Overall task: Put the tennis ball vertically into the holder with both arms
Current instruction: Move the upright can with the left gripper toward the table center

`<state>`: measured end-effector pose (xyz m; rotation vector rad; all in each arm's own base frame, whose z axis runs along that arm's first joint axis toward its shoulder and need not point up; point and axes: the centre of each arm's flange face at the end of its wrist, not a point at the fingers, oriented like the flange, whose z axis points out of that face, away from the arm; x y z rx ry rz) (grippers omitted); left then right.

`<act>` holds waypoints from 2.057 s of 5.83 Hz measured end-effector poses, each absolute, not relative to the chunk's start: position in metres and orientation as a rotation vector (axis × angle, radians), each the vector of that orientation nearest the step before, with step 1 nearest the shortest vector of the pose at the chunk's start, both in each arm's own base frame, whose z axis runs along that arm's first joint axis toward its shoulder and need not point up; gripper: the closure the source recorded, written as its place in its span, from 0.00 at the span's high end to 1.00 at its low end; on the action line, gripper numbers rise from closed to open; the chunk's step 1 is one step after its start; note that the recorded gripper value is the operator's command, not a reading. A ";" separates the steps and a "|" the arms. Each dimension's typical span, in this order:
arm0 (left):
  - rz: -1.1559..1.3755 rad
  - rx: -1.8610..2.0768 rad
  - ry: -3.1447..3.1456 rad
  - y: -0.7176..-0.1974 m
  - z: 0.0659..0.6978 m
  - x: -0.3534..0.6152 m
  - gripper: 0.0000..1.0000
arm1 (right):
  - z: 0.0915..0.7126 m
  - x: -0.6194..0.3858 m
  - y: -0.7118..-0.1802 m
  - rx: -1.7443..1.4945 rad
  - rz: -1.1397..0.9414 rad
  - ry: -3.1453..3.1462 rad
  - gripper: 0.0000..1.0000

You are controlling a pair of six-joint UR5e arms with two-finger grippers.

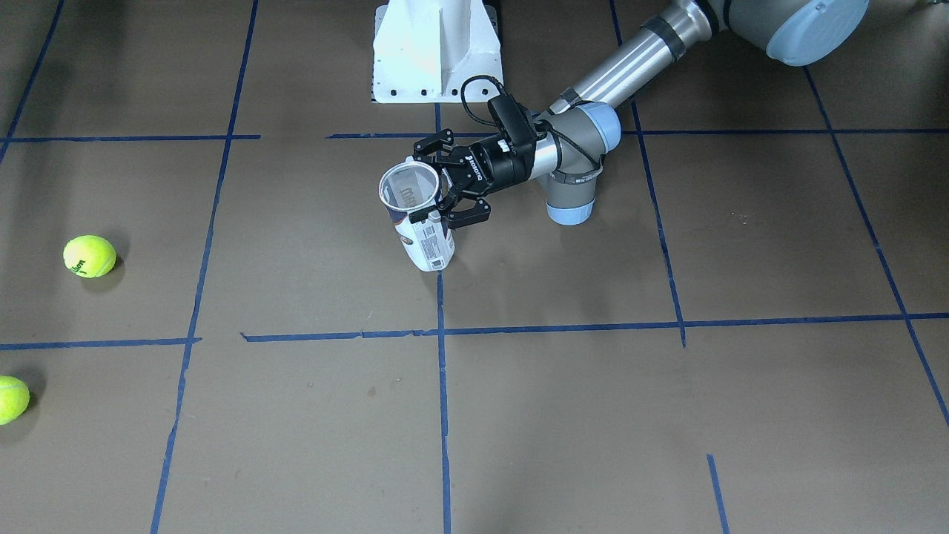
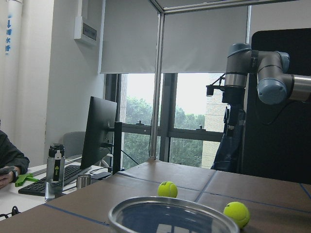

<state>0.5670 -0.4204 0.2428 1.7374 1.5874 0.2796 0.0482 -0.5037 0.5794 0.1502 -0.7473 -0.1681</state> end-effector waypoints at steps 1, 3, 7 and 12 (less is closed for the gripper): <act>0.276 1.728 1.607 -0.415 0.245 0.569 0.70 | 0.579 0.048 -0.504 0.150 -0.168 -0.747 1.00; 0.264 1.710 1.622 -0.414 0.253 0.569 0.77 | 0.580 0.048 -0.504 0.149 -0.168 -0.746 1.00; 0.249 1.703 1.600 -0.418 0.267 0.567 0.84 | 0.580 0.048 -0.504 0.151 -0.169 -0.746 1.00; 0.253 1.693 1.575 -0.420 0.287 0.559 0.95 | 0.581 0.048 -0.501 0.147 -0.167 -0.747 1.00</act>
